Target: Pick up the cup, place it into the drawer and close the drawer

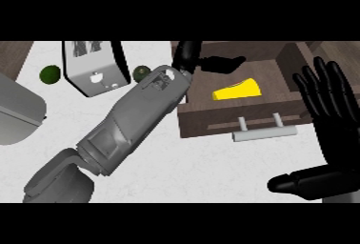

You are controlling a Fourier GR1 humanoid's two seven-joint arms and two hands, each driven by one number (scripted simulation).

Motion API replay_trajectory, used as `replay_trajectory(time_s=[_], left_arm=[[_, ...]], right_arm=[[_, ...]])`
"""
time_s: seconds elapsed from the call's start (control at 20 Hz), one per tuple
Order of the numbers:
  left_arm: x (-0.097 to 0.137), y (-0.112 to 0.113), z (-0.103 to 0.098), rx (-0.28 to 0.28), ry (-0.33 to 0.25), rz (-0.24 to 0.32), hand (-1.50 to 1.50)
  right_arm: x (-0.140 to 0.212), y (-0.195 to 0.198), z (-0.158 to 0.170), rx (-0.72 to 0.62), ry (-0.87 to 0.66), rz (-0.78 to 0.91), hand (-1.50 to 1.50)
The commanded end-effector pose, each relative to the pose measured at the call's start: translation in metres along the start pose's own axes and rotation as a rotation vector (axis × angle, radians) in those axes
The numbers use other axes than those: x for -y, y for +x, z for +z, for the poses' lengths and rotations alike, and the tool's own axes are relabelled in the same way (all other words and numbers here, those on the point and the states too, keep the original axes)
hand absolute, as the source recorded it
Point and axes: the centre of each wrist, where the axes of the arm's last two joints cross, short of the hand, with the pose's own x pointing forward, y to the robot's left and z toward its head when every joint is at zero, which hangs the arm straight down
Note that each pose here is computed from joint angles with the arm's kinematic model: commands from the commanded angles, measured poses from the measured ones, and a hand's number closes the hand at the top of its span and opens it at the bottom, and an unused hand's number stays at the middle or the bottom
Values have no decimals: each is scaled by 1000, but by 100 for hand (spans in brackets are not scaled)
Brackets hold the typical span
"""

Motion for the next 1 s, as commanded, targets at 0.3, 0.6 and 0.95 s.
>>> replay_trajectory(time_s=[0.3, 0.6, 0.95], left_arm=[[7, 23, -3, 129, 7, 215, -150], [-5, 21, -1, 125, -27, 377, -150], [-43, 19, 8, 113, 105, 402, -150]], right_arm=[[12, 14, 5, -15, 41, -81, -150], [4, 28, 13, 5, 19, -72, 150], [26, 39, 24, -55, 188, 155, 150]])
